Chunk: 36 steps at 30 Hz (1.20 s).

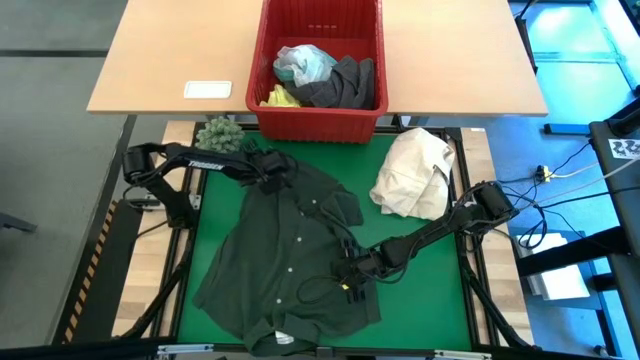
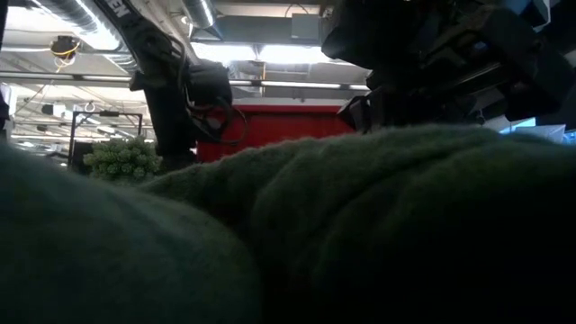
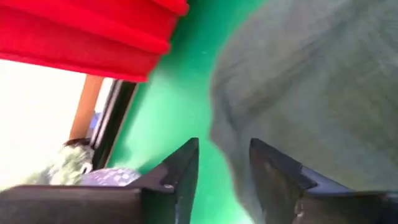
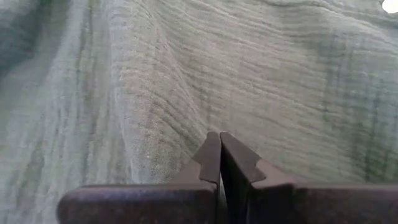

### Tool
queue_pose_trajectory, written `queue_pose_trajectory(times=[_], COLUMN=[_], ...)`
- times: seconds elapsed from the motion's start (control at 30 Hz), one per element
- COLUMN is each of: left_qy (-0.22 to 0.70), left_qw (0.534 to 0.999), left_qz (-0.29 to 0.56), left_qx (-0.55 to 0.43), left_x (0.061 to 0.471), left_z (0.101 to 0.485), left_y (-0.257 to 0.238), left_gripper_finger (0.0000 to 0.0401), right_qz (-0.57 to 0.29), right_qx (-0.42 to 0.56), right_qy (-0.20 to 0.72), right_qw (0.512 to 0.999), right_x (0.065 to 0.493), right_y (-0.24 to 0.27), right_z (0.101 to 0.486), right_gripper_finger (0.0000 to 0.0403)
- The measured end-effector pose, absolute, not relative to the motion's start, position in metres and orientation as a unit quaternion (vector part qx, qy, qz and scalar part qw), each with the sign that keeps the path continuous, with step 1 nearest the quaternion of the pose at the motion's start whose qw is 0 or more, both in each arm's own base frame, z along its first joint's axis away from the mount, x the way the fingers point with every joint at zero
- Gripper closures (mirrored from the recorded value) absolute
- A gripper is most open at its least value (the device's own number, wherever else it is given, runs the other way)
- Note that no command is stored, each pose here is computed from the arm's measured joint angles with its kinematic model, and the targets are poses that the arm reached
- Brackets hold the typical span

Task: Fold Laundry from Bin
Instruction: Fold the dark green polo

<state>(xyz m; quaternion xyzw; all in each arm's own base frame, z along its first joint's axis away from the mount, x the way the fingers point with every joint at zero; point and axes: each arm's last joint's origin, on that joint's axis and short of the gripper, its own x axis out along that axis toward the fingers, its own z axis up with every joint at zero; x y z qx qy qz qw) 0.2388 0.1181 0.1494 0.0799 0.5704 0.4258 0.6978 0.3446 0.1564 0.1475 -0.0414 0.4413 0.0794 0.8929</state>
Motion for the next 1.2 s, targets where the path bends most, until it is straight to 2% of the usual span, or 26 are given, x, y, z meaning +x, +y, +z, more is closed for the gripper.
queue_pose_trajectory(times=[0.2, 0.4, 0.5, 0.83, 1.0, 1.2], left_qy=[0.542, 0.5, 0.491, 0.435, 0.382, 0.356], left_qw=[0.724, 0.811, 0.838, 0.895, 0.921, 0.933], left_qz=[0.422, 0.304, 0.239, 0.098, 0.07, 0.05], left_qx=[0.067, 0.015, 0.005, -0.007, -0.019, -0.001], left_x=[0.234, 0.242, 0.247, 0.249, 0.245, 0.243], left_z=[0.172, 0.192, 0.194, 0.197, 0.201, 0.191], left_y=[0.104, 0.062, 0.032, -0.071, -0.108, -0.139], left_gripper_finger=[0.0248, 0.0249, 0.0252, 0.0266, 0.0266, 0.0266], right_qz=[0.099, 0.125, 0.131, 0.111, 0.093, 0.099], right_qx=[-0.031, -0.021, -0.02, -0.085, -0.132, -0.117], right_qy=[0.448, 0.463, 0.468, 0.49, 0.472, 0.454], right_qw=[0.888, 0.877, 0.874, 0.86, 0.867, 0.878], right_x=[0.344, 0.342, 0.341, 0.351, 0.36, 0.369], right_y=[0.158, 0.159, 0.159, 0.161, 0.159, 0.135], right_z=[0.147, 0.146, 0.146, 0.18, 0.201, 0.216], right_gripper_finger=[0.0395, 0.0395, 0.0395, 0.0395, 0.0395, 0.0395])
